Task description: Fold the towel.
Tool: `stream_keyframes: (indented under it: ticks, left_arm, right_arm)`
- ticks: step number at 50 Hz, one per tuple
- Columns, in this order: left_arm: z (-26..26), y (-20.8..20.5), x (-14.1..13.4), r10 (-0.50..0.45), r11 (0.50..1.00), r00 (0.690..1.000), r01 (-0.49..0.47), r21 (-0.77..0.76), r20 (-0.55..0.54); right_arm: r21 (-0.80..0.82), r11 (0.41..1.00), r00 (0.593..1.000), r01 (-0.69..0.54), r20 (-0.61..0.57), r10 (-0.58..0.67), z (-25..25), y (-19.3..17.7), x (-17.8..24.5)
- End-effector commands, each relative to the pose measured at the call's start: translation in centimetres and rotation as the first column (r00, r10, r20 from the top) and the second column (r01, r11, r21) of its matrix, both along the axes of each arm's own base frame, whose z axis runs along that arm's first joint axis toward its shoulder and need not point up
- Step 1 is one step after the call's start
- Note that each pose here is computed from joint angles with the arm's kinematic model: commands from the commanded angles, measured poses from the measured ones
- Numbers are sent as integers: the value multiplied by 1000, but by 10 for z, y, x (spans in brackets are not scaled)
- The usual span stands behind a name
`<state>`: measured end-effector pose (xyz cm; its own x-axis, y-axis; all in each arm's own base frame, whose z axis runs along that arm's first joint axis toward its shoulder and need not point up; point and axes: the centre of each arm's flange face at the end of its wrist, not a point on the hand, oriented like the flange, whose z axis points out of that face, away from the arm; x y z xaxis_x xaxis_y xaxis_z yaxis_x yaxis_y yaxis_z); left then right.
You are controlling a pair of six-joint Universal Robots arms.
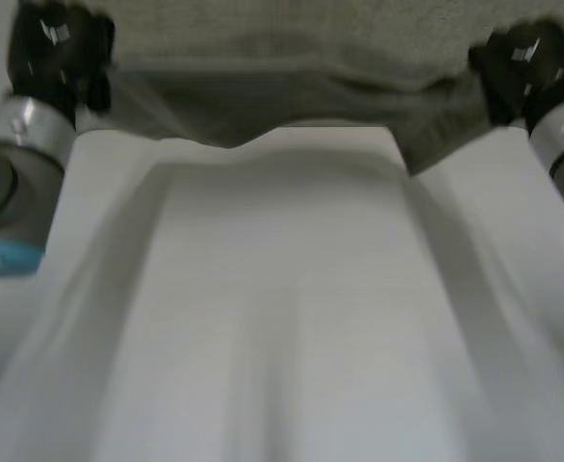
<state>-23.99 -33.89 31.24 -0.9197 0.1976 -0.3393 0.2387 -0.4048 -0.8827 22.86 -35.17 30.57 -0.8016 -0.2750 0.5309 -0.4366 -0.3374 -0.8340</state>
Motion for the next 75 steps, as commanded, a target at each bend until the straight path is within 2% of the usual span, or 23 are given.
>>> stream_keyframes:
  ticks: [1,5,10,15,19,23,25,30,33,35,39,44,46,52,58,66,71,75]
  left_arm:
    - [-90,32,19,-35,990,997,25,142,66]
    - [-116,48,22,-55,983,995,40,178,81]
    - [-138,67,36,-39,972,993,12,233,108]
    - [-120,78,53,5,981,994,-26,193,112]
    - [-93,93,67,12,986,995,-29,165,100]
    - [-80,106,70,-18,983,996,1,186,89]
    - [-73,116,68,-66,974,995,48,222,72]
    - [-73,116,66,-100,967,993,83,243,61]
    - [-86,100,65,-110,959,992,90,268,58]
    - [-97,91,61,-125,950,990,102,293,58]
    - [-115,71,54,-140,935,988,112,336,60]
    - [-149,24,41,-162,900,985,122,419,62]
    - [-154,13,39,-154,898,985,110,426,71]
    - [-164,-32,30,-100,909,991,54,413,90]
    - [-178,-59,12,-116,905,989,66,421,96]
    - [-195,-85,9,-77,894,991,22,447,106]
    - [-204,-79,1,-97,873,989,28,488,116]
    - [-200,-73,-9,-116,874,985,41,484,126]
  right_arm:
    - [232,969,995,-80,-35,91,-68,15,-18]
    - [338,936,993,-97,-32,115,-98,27,-29]
    - [366,928,996,-73,-26,89,-96,43,-44]
    - [339,941,1000,-17,-16,24,-63,62,-63]
    - [373,928,1000,21,-9,-20,-38,81,-79]
    - [396,918,1000,8,3,-10,-25,93,-83]
    - [403,915,1000,-1,8,-2,-21,96,-85]
    - [403,914,999,-41,19,37,-16,97,-84]
    - [415,908,999,-53,25,47,-23,88,-85]
    - [445,893,998,-70,33,62,-41,66,-83]
    - [457,886,997,-81,25,79,-53,45,-74]
    - [497,866,998,-56,-4,67,-76,15,-58]
    - [515,857,999,-28,-26,48,-94,-5,-50]
    - [514,858,999,2,-45,25,-113,-29,-38]
    - [470,882,998,35,-68,-4,-132,-56,-22]
    - [390,917,995,84,-78,-58,-147,-83,-14]
    - [379,919,993,108,-90,-79,-156,-87,-8]
    - [370,917,988,150,-101,-121,-156,-88,-8]
